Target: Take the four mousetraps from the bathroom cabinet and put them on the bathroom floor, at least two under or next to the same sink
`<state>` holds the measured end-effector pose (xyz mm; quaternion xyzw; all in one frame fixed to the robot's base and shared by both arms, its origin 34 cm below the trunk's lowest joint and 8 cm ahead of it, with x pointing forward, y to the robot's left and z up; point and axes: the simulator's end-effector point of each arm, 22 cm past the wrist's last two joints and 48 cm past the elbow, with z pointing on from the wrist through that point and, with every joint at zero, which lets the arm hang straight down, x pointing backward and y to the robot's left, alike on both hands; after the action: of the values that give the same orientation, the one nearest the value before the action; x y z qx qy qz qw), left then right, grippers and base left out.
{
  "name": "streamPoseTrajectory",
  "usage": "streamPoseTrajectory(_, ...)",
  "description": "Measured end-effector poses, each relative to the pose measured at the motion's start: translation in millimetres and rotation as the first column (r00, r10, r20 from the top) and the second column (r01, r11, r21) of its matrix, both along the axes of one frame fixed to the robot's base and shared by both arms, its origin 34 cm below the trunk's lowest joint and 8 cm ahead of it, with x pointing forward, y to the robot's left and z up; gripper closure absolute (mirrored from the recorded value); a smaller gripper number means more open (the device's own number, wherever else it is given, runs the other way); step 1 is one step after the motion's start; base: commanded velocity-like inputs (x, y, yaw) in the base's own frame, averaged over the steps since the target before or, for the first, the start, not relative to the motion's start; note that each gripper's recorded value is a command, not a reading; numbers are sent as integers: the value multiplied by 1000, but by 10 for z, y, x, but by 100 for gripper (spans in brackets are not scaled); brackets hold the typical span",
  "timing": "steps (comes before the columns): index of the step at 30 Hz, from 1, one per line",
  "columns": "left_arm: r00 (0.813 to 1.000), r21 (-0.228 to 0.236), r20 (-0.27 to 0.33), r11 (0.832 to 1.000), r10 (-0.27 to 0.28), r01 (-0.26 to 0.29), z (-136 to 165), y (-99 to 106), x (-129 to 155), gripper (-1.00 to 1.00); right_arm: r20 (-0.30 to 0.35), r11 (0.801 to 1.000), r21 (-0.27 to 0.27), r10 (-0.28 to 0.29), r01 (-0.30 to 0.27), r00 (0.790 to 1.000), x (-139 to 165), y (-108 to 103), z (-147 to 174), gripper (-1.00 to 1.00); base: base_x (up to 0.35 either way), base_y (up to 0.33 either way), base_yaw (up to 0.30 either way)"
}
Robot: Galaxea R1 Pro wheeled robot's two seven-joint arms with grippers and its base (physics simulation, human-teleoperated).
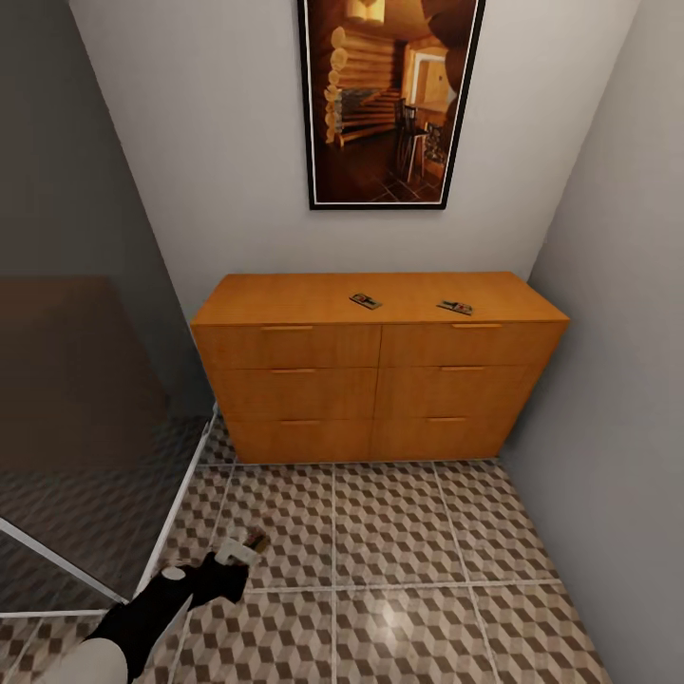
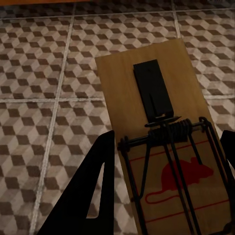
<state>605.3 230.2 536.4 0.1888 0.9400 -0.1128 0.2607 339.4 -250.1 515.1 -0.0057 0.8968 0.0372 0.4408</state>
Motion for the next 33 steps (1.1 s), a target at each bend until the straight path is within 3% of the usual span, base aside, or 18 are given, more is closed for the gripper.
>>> streamPoseTrajectory(4, 996, 35, -83, 999, 32, -30, -334, 170, -497, 100, 2, 1000, -5, -2, 2, 1000, 10, -31, 3, 100, 0, 0, 0)
streamPoseTrajectory(6, 994, 50, -96, 998, 46, -41, -434, 217, -678, 100, 4, 1000, -7, -3, 3, 1000, 17, -46, 6, 100, 0, 0, 0)
streamPoseTrajectory(9, 997, 59, -39, 997, 61, -58, -511, 277, -837, 100, 11, 1000, -14, -8, 8, 1000, 42, -84, 15, 100, 0, 0, 0)
streamPoseTrajectory(12, 996, 64, 67, 996, 65, -70, -537, 367, -1010, 100, 24, 998, -42, -44, 45, 999, 97, -201, 31, 100, 0, 0, 0)
streamPoseTrajectory(15, 992, 62, 105, 995, 68, -75, -549, 419, -1181, 100, 35, 994, -73, -84, 86, 996, 133, -329, 46, 100, 0, 0, 0)
streamPoseTrajectory(20, 991, 59, 120, 995, 68, -75, -575, 464, -1449, 100, 96, 987, -111, -108, 118, 990, 347, -574, 153, 100, 0, 0, 0)
streamPoseTrajectory(25, 989, 63, 110, 993, 96, -103, -619, 532, -1716, 100, 175, 981, -155, -91, 118, 980, 630, -919, 334, 100, 0, 0, 0)
streamPoseTrajectory(33, 970, 39, 182, 984, 161, -171, -536, 649, -2035, 100, 200, 973, -210, -58, 100, 978, 721, -1285, 443, 100, 0, 0, 0)
